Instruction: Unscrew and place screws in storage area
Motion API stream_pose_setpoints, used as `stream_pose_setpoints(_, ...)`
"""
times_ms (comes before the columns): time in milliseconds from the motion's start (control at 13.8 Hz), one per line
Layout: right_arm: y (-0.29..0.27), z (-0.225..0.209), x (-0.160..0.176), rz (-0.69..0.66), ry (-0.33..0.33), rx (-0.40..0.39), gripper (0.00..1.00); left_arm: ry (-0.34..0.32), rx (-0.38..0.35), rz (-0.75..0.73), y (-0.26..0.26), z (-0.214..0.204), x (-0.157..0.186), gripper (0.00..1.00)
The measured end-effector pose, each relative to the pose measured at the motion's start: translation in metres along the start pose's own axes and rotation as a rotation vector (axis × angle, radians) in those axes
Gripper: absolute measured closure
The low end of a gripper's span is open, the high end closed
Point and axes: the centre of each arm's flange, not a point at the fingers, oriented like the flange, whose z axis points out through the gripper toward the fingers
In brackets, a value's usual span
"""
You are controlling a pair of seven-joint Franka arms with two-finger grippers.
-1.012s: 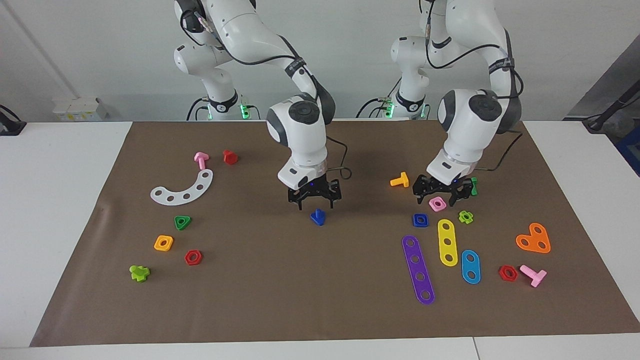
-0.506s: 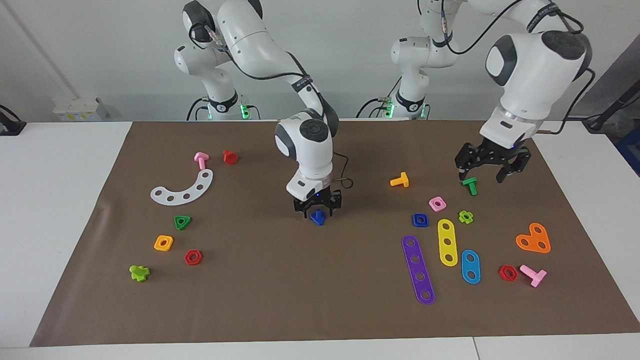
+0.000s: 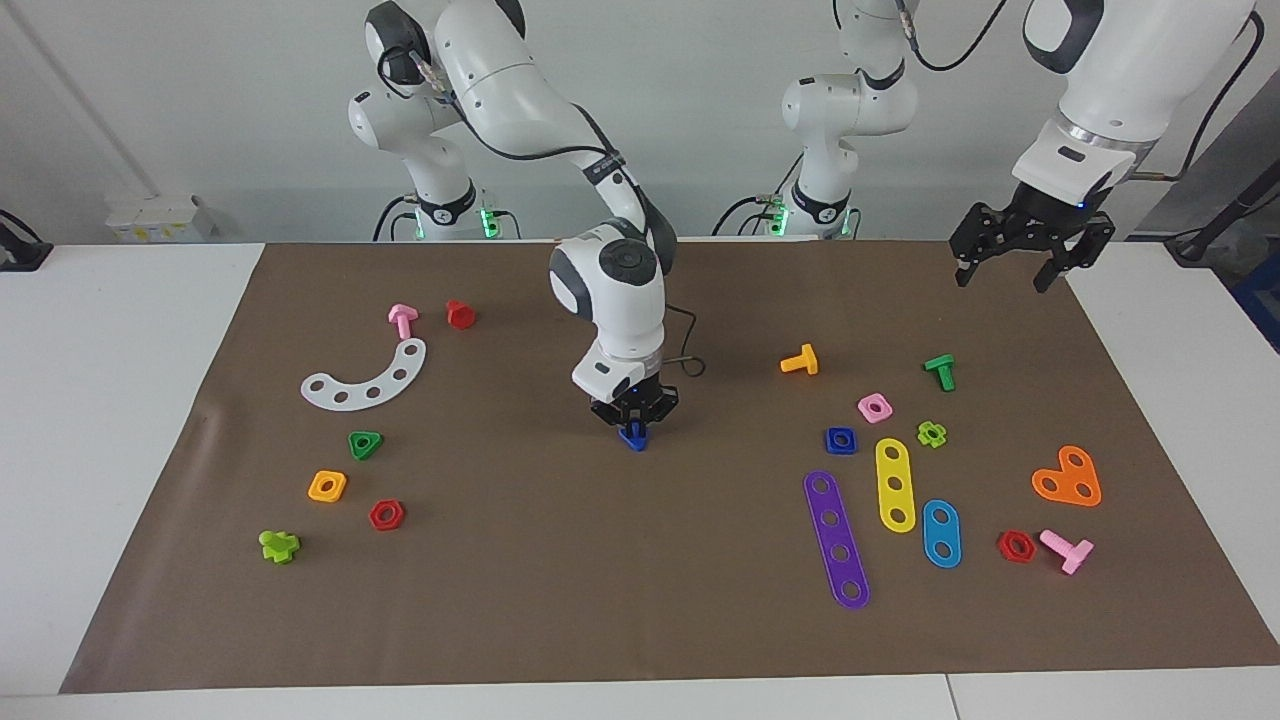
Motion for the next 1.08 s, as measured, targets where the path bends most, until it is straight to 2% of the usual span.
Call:
stream_pose_setpoints(217, 0.004, -0.018, 0.007, 0.010, 0.005, 0.000, 0.81, -0.024, -0.003, 0.006, 0.002, 0.013, -0.008, 0.00)
stream_pose_setpoints(361, 0.025, -0.069, 0.024, 0.049, 0.048, 0.020, 0.81, -0.024, -0.003, 0.007, 0.002, 0.012, -0.009, 0.00)
stream_pose_setpoints(506, 0.075, -0.125, 0.042, 0.117, 0.070, 0.024, 0.81, -0.024, -0.003, 0.007, 0.002, 0.012, -0.010, 0.00)
stream_pose_setpoints(651, 0.142, -0.149, 0.051, 0.114, 0.062, 0.005, 0.81, -0.026, -0.004, 0.007, 0.002, 0.013, -0.010, 0.00)
stream_pose_setpoints(867, 0.233, -0.126, 0.047, 0.070, 0.029, -0.025, 0.81, -0.026, -0.004, 0.007, 0.002, 0.013, -0.010, 0.00)
stream_pose_setpoints(1084, 0.292, -0.071, 0.022, 0.024, 0.068, -0.029, 0.81, -0.026, -0.004, 0.007, 0.002, 0.013, -0.010, 0.00)
